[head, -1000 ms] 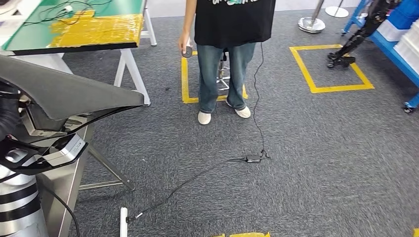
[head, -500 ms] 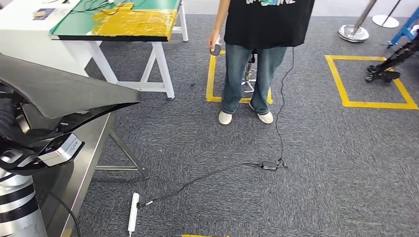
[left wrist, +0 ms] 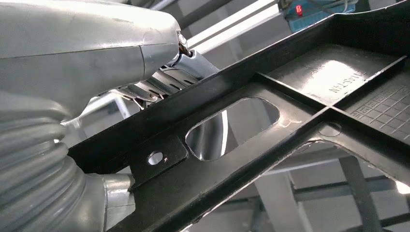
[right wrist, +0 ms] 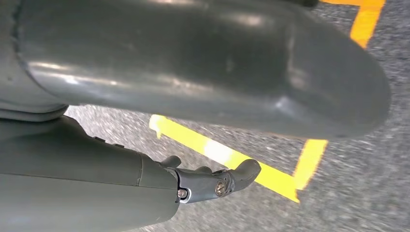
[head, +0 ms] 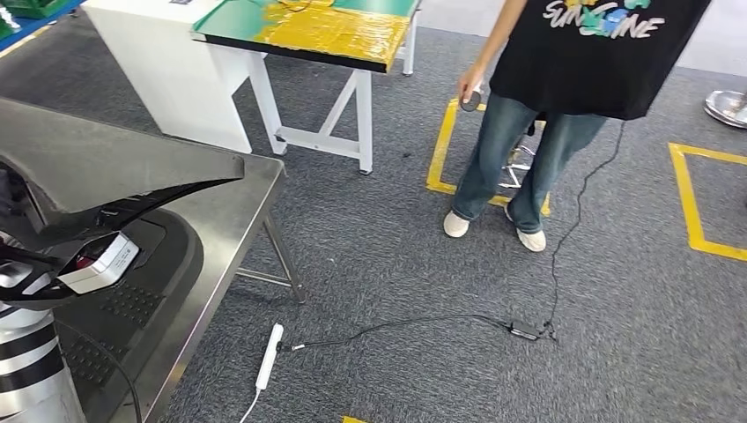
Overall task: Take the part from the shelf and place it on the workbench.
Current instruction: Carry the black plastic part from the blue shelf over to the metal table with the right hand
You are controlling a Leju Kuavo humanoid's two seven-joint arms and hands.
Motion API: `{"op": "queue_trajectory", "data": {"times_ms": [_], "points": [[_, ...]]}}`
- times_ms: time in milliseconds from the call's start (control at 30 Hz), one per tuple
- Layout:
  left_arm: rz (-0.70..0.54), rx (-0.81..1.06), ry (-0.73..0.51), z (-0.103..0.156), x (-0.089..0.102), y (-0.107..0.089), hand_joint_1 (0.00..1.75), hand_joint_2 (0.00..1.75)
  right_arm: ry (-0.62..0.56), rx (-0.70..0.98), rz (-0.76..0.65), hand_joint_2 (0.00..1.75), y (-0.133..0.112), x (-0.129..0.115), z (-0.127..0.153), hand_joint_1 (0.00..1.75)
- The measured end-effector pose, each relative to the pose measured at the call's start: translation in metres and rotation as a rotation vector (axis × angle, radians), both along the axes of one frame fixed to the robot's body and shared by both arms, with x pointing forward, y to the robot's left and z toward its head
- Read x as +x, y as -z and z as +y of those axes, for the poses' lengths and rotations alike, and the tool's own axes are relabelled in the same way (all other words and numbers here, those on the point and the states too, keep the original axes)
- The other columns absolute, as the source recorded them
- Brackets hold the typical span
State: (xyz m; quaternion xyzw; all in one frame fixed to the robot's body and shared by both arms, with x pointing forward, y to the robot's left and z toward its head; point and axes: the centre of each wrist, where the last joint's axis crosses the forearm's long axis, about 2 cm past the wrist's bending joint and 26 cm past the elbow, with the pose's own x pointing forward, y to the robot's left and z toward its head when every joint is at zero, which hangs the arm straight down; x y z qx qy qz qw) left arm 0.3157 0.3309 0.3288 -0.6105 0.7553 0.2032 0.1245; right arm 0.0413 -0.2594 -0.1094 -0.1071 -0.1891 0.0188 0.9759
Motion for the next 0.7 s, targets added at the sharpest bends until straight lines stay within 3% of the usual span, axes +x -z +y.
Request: {"op": "queue_trajectory", "data": {"times_ms": [700], "points": [[-0.011,0.000,-0.013,0.0045,-0.0030,-0.0017,1.75,1.75,-0.034,0.008,0.010,0.00,0.0000,0.0020,0.0033,0.00]]}}
